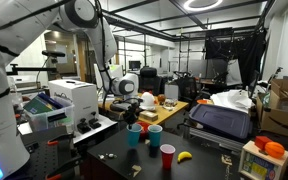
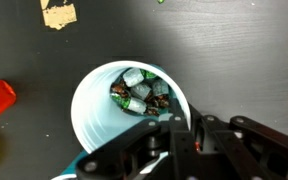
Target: Pour the things in the blue cup into the red cup
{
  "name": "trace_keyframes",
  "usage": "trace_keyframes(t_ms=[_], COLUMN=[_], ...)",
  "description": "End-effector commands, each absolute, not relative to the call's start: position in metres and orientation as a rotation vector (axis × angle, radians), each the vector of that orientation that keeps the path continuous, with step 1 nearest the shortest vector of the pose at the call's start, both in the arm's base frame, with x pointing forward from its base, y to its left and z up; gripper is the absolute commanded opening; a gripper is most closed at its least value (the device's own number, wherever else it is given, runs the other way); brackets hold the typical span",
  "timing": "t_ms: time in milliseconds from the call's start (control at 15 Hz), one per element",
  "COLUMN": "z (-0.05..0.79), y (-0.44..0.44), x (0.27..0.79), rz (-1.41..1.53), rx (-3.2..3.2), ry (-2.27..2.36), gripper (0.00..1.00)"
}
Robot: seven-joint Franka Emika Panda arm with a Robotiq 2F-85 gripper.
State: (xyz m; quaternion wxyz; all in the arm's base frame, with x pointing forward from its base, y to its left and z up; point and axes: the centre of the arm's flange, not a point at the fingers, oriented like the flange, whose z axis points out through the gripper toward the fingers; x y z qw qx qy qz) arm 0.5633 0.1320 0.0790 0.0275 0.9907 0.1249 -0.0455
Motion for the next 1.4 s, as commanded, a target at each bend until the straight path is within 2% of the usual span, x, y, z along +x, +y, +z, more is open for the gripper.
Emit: trace_keyframes(t_ms=[0, 867, 1333], z=[0.107, 0.165, 0.192], y=[0.117, 0.035, 0.038], x=[0.558, 0.571, 0.585], rz=[-0.165, -0.078, 0.023], rx=[3.009, 3.041, 3.167], ry=[0.381, 0.221, 0.187], gripper=[0.01, 0.01, 0.01])
